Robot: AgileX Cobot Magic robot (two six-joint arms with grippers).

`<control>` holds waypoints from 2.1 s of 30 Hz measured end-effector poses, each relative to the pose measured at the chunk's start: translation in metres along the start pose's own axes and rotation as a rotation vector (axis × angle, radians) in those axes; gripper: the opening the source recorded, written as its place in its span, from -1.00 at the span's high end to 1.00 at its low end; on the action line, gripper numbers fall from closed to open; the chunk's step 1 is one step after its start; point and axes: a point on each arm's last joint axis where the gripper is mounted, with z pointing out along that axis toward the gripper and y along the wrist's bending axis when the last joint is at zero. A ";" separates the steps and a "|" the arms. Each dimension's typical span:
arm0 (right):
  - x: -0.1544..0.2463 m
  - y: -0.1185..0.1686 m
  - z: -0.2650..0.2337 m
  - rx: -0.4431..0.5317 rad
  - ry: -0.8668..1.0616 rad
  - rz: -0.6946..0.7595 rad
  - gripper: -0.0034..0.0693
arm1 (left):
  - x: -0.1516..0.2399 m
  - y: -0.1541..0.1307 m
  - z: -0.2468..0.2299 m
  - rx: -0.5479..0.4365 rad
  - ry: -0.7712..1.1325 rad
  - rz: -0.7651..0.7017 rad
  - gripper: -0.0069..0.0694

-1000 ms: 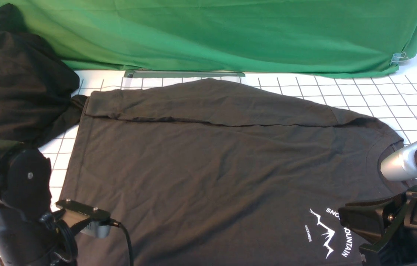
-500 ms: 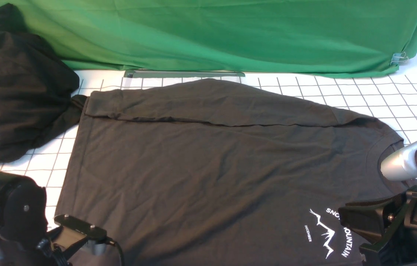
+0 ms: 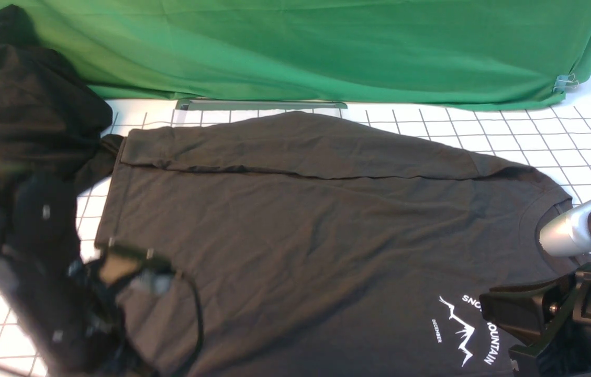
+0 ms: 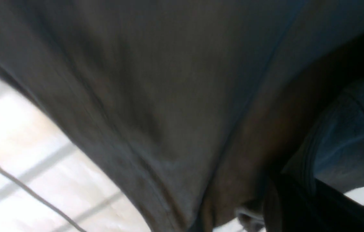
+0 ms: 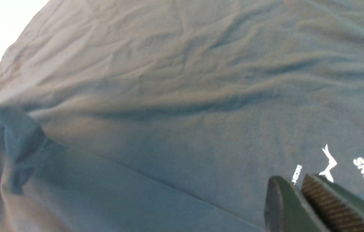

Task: Fold a long-sleeved shirt over a white checkered tablecloth.
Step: 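Fold the left side of the black T-shirt inward over its body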

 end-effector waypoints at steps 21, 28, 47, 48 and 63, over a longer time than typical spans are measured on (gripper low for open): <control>0.009 0.005 -0.006 -0.004 0.332 -0.033 0.70 | -0.142 0.096 -0.084 -0.148 -0.327 -0.142 0.79; 0.019 0.015 0.037 -0.022 0.558 -0.132 0.57 | -0.155 0.108 -0.055 -0.169 -0.247 -0.137 0.79; 0.048 0.012 0.138 0.046 0.618 -0.244 0.42 | -0.156 0.109 -0.054 -0.177 -0.257 -0.135 0.79; 0.048 0.012 0.137 0.046 0.624 -0.245 0.61 | -0.156 0.109 -0.054 -0.177 -0.257 -0.135 0.79; 0.060 0.048 0.080 0.000 0.698 -0.244 0.80 | -0.148 0.105 -0.052 -0.136 -0.162 -0.136 0.79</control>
